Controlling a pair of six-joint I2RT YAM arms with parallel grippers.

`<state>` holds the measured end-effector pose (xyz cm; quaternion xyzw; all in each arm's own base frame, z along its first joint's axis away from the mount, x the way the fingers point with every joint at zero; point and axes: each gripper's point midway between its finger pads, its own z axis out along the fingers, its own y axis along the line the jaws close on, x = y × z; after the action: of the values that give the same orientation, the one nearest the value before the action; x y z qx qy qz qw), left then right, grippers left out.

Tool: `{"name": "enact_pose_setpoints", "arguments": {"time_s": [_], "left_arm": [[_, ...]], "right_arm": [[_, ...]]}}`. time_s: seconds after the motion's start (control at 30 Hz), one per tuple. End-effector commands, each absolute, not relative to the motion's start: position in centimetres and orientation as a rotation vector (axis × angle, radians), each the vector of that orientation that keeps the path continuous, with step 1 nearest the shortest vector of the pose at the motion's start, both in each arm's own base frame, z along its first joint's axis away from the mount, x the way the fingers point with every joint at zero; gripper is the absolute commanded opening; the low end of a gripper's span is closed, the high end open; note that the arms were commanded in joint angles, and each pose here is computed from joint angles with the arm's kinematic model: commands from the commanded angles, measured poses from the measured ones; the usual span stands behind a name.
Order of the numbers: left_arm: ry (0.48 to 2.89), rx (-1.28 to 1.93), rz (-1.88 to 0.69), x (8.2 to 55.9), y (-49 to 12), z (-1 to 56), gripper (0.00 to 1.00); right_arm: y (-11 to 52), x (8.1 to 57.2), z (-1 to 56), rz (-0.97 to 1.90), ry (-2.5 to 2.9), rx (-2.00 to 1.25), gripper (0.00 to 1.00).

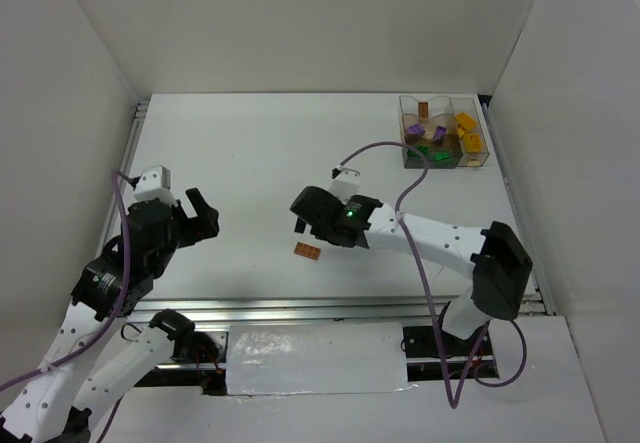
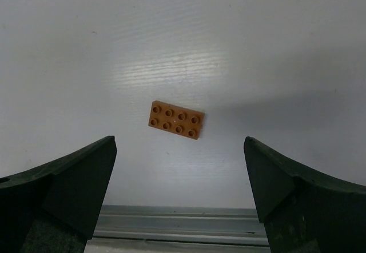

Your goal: Sort the legos into containers by color

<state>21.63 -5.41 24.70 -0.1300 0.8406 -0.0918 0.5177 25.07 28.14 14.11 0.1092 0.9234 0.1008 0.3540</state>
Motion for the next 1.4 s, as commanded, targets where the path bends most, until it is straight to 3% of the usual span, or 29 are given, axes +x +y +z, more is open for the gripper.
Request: {"name": "enact_pose_setpoints", "arguments": {"time_s": [0.0,0.37,0.67,0.93,1.07,1.2,1.23,1.33,1.37], "left_arm": [[2.013,-0.304,-0.247,21.9,-5.9,24.5,1.0],[2.05,-0.188,-0.307,22.0,-8.0,24.2,1.0],[2.048,-0.149,-0.338,21.8,-8.6,24.3,1.0],[2.038,-0.15,-0.345,21.7,-8.6,24.6,0.99],[2.033,-0.158,-0.339,21.7,-8.4,24.6,1.0],[2.022,-0.161,-0.343,21.5,-8.3,24.8,0.99],[2.021,-0.16,-0.345,21.5,-8.3,24.8,1.0],[2.017,-0.167,-0.342,21.4,-8.2,24.9,1.0],[2.016,-0.168,-0.341,21.4,-8.1,25.0,0.99]], "right_arm": [[28.7,25.7,14.0,0.193,2.304,0.511,1.0],[33.0,25.5,5.5,-0.013,2.458,0.483,1.0],[33.4,24.7,2.4,0.007,2.524,0.436,1.0],[32.4,24.3,-0.3,-0.035,2.565,0.431,0.94],[32.2,24.2,-0.8,-0.048,2.565,0.435,0.56],[31.8,23.8,-0.8,-0.026,2.567,0.432,0.42],[31.8,23.9,-0.6,-0.02,2.564,0.432,0.27],[31.6,23.9,-0.1,-0.008,2.554,0.43,0.2],[31.7,24.0,-0.1,0.014,2.552,0.406,0.07]]}}
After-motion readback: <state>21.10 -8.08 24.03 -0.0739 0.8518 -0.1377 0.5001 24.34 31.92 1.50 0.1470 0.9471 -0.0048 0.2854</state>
